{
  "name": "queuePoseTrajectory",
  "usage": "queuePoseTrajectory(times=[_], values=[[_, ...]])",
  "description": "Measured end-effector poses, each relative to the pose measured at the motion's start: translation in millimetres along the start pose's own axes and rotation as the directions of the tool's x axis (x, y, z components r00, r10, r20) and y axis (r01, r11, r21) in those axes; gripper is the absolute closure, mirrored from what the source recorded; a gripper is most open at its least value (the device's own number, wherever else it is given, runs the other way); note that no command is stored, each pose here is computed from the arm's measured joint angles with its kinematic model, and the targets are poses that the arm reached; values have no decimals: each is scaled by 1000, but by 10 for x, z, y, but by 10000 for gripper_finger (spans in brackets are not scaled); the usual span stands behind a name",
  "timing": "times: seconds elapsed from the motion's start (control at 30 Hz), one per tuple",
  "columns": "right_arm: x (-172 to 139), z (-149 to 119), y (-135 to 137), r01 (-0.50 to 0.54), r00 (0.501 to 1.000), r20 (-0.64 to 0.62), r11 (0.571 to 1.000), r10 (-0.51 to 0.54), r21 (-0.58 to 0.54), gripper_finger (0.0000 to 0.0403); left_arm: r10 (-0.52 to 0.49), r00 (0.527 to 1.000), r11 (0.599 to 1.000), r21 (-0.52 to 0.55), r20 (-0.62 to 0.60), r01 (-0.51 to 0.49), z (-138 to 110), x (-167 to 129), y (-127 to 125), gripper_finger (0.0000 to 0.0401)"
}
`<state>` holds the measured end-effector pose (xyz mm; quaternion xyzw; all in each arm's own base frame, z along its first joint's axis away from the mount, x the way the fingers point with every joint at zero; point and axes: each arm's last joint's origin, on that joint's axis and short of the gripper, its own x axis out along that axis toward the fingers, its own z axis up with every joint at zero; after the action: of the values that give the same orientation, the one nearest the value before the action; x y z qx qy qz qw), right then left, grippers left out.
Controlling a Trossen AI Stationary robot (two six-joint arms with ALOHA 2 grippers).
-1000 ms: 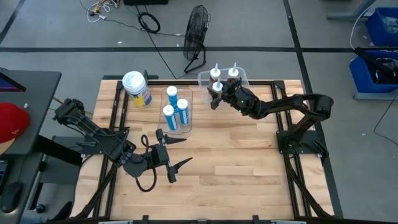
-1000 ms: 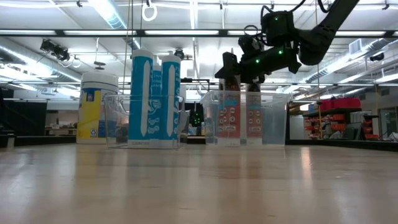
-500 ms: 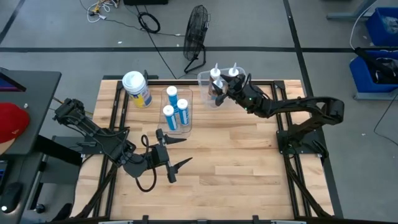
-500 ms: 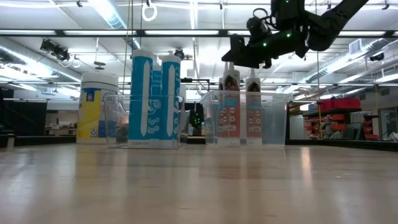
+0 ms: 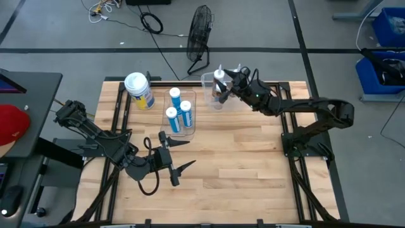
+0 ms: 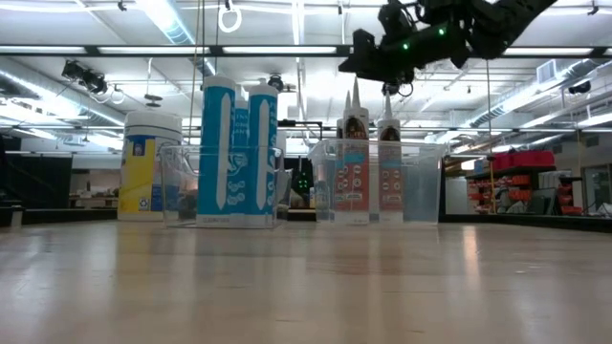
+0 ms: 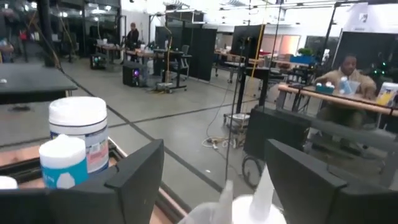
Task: Pick & place silicon tubes, Sealant and Lysol wipes
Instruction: Return to Home Position
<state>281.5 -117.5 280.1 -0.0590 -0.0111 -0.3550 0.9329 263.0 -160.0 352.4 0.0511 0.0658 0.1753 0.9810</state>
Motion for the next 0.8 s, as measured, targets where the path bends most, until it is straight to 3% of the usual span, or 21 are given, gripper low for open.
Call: queuePoseTrajectory(times=[0.27, 0.43, 0.63, 0.8], values=[[130, 535, -1, -18, 1000, -10, 995, 17, -101, 119, 0, 1000, 1000, 9, -6, 0, -8, 0, 0, 73], [-91, 761, 49, -116, 993, -31, 984, 113, -132, 130, 34, 999, 999, 41, -30, -33, -43, 33, 35, 73], [-496, 783, 104, -253, 960, -154, 960, 234, -120, 172, 31, 994, 999, 25, -102, -28, -112, 283, 240, 95], [-855, 619, 142, -325, 932, -185, 944, 310, -51, 240, 23, 990, 999, 27, -140, -19, -141, 454, 404, 156]])
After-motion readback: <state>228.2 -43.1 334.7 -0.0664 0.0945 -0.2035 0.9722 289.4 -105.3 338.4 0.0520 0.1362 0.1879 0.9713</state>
